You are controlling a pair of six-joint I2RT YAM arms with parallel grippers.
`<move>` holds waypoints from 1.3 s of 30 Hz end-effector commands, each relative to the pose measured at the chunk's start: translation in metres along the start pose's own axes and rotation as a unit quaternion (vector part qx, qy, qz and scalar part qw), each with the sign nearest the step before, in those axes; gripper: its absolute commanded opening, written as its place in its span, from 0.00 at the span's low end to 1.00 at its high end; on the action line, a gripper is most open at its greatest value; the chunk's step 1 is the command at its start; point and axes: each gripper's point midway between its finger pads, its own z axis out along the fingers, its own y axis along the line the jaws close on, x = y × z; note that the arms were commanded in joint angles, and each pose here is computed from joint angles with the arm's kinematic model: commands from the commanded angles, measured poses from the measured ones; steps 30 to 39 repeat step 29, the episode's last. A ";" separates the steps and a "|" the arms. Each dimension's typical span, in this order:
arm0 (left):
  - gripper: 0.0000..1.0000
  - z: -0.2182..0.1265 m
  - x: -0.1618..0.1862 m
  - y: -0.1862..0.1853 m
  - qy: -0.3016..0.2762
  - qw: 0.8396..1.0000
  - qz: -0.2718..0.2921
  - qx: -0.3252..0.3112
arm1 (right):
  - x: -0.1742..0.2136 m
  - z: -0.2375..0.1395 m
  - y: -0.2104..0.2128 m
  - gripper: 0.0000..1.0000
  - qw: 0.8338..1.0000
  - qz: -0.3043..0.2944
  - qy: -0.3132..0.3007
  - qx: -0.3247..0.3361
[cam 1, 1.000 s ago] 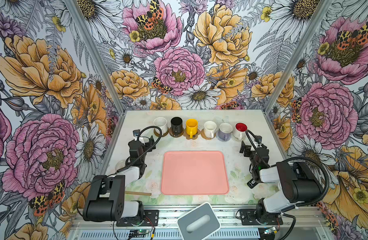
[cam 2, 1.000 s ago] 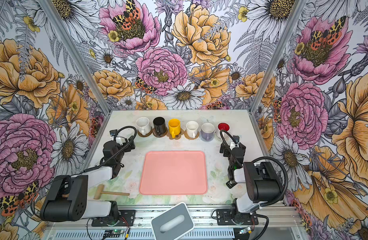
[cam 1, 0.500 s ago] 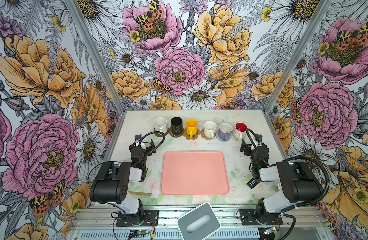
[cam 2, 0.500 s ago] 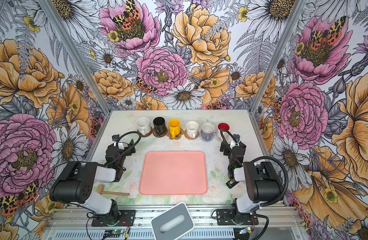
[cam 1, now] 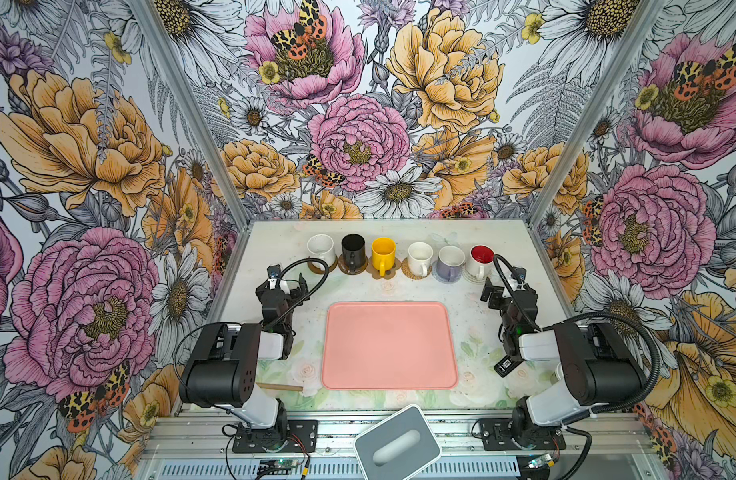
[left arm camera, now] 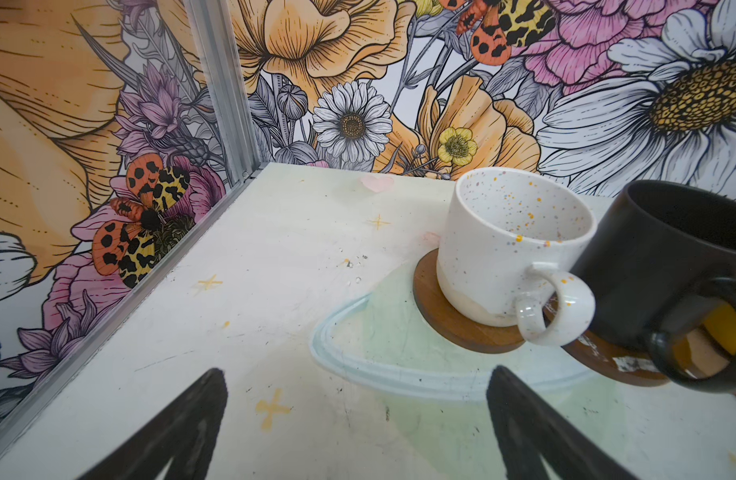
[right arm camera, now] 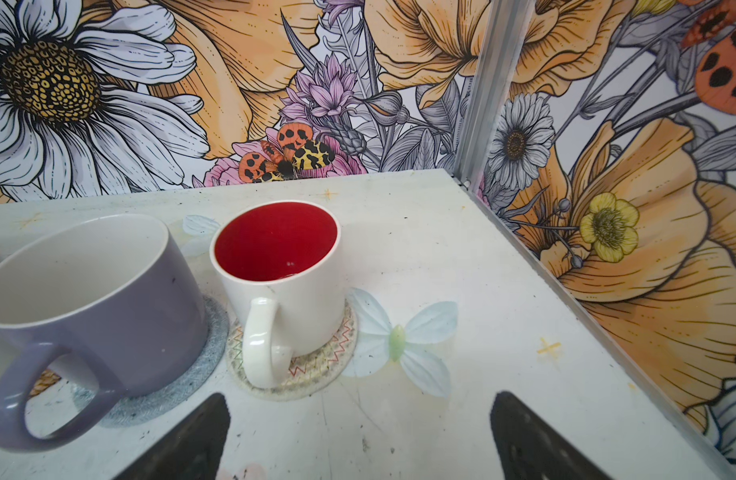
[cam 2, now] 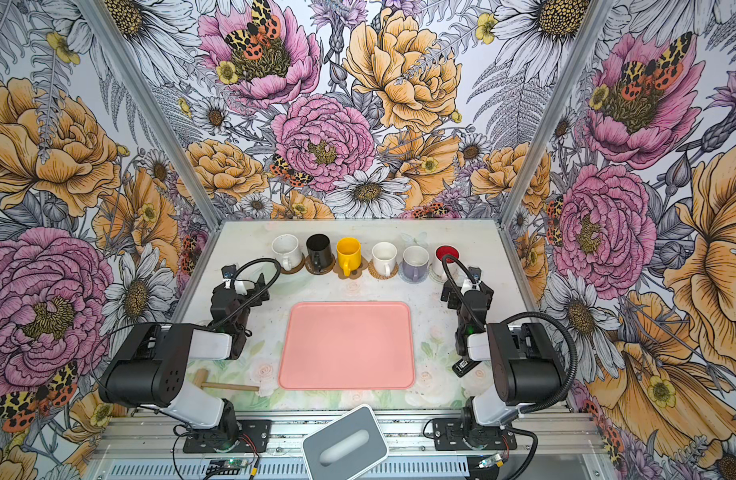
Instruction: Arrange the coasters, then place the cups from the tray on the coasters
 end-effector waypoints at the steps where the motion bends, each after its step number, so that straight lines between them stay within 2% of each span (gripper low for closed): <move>1: 0.99 0.001 -0.008 0.004 -0.012 1.000 -0.007 -0.009 | -0.013 0.002 -0.004 1.00 1.000 0.010 -0.018 0.009; 39: 0.99 0.001 -0.009 0.004 -0.013 1.000 -0.008 -0.009 | -0.013 0.006 0.005 1.00 1.000 -0.004 -0.007 -0.005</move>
